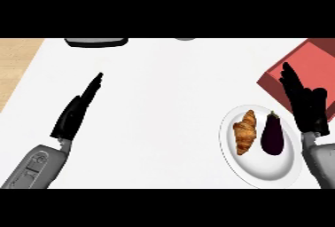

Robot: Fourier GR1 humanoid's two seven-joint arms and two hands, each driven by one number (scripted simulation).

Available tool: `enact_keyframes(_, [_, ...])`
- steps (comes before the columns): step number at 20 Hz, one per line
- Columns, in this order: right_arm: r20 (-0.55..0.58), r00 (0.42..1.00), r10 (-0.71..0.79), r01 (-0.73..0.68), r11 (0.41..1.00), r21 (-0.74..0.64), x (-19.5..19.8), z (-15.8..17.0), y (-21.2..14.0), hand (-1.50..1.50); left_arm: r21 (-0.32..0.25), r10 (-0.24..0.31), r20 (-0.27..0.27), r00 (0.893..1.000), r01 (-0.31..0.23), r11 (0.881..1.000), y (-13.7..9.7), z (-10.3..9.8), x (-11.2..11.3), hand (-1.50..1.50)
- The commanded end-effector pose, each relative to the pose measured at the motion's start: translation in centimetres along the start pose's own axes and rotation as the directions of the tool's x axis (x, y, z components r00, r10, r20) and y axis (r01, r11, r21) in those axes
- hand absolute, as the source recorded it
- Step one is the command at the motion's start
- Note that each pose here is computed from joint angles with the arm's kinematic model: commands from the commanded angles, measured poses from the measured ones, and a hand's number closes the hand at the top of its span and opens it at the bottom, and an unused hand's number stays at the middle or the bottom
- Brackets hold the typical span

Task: Pick the eggplant from the plate and place it in the cardboard box

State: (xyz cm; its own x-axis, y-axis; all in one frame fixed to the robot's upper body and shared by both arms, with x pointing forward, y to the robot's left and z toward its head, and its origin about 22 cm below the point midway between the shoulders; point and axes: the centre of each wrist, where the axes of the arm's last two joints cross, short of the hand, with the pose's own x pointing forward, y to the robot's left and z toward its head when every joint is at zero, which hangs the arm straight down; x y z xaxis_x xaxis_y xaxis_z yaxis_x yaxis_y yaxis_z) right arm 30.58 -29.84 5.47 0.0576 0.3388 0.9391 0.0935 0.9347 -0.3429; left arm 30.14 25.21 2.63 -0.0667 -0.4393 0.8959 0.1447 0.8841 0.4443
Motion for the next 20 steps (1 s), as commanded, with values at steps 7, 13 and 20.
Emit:
enact_keyframes(7, [0.217,0.969,-0.115,0.226,0.764,-0.604,2.9,0.0,-2.4,-1.50,-0.039,0.105,-0.002,0.995,-0.105,0.994,-1.4,0.7,0.7,0.00])
enact_keyframes(13, [-0.437,0.678,0.590,-0.726,0.630,-0.276,-14.0,10.0,-1.3,-1.50,-0.126,0.172,0.066,0.983,-0.162,0.979,-2.8,0.5,2.9,0.00])
enact_keyframes(20, [-0.467,0.526,0.711,-0.848,0.482,-0.221,-8.2,8.1,-0.2,-1.50,-0.127,0.179,0.040,0.983,-0.172,0.977,-2.6,1.1,2.3,0.00])
